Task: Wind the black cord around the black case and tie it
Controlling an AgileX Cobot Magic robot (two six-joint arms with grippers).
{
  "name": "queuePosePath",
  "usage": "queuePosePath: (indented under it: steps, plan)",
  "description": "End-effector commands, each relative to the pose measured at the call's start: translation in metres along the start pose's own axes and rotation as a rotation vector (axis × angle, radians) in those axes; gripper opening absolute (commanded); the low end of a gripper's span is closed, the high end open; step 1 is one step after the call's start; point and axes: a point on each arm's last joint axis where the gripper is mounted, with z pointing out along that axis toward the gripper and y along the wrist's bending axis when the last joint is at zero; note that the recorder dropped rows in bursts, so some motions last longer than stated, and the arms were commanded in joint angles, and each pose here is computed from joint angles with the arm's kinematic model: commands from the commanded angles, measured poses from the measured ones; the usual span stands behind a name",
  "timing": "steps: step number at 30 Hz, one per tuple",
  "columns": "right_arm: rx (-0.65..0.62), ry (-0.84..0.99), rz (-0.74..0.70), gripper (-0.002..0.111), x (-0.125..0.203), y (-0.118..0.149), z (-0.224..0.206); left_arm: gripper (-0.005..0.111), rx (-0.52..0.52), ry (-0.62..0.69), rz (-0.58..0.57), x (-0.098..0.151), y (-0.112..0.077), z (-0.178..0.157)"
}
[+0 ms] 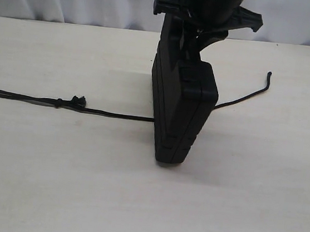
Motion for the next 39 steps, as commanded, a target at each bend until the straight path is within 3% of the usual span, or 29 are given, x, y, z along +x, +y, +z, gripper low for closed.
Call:
queuePosePath:
  steps: [1, 5, 9, 12, 17, 20, 22, 28, 31, 33, 34, 35, 36, 37, 39]
  plan:
    - [-0.013, -0.060, -0.028, 0.004, -0.003, 0.000, -0.014, 0.000, 0.092, -0.007, 0.024, -0.020, -0.020, 0.011]
    - [-0.013, -0.060, -0.030, 0.004, -0.003, 0.000, -0.014, 0.000, 0.097, 0.151, 0.111, -0.037, -0.041, 0.044]
    - [-0.013, -0.061, -0.031, 0.004, -0.003, 0.000, -0.014, 0.000, 0.086, 0.317, 0.173, -0.032, -0.048, 0.086]
    - [-0.015, -0.064, -0.031, 0.004, -0.003, 0.001, -0.014, 0.000, 0.093, 0.470, 0.158, -0.006, -0.042, 0.114]
    - [-0.019, -0.063, -0.033, 0.004, -0.003, 0.001, -0.014, 0.000, 0.200, 0.677, 0.129, 0.056, -0.029, 0.161]
    - [-0.027, -0.064, -0.030, 0.004, -0.003, 0.002, -0.014, 0.000, 0.219, 0.835, 0.271, 0.090, -0.013, 0.184]
    - [-0.028, -0.066, -0.032, 0.004, -0.003, 0.002, -0.014, 0.000, 0.146, 0.965, 0.406, 0.110, 0.007, 0.194]
    - [-0.031, -0.074, -0.032, 0.004, -0.004, 0.002, -0.014, 0.000, -0.302, 1.163, 0.721, 0.132, 0.068, 0.214]
    - [-0.032, -0.076, -0.032, 0.004, -0.004, 0.002, -0.014, 0.000, -0.434, 1.228, 0.775, 0.144, 0.087, 0.219]
    - [-0.031, -0.074, -0.032, 0.004, -0.004, 0.002, -0.014, 0.000, -0.456, 1.338, 0.768, 0.162, 0.097, 0.224]
    - [-0.031, -0.074, -0.032, 0.004, -0.004, 0.002, -0.014, 0.000, -0.459, 1.490, 0.745, 0.176, 0.101, 0.230]
    - [-0.031, -0.074, -0.032, 0.004, -0.004, 0.002, -0.014, 0.000, -0.442, 1.589, 0.718, 0.183, 0.101, 0.231]
    - [-0.030, -0.072, -0.032, 0.004, -0.004, 0.002, -0.014, 0.000, -0.358, 1.740, 0.623, 0.200, 0.099, 0.241]
    - [-0.029, -0.070, -0.032, 0.004, -0.003, 0.002, -0.014, 0.000, -0.289, 1.796, 0.594, 0.210, 0.098, 0.242]
    - [-0.027, -0.064, -0.035, 0.004, -0.003, 0.002, -0.014, 0.000, 0.156, 1.885, 0.529, 0.243, 0.084, 0.236]
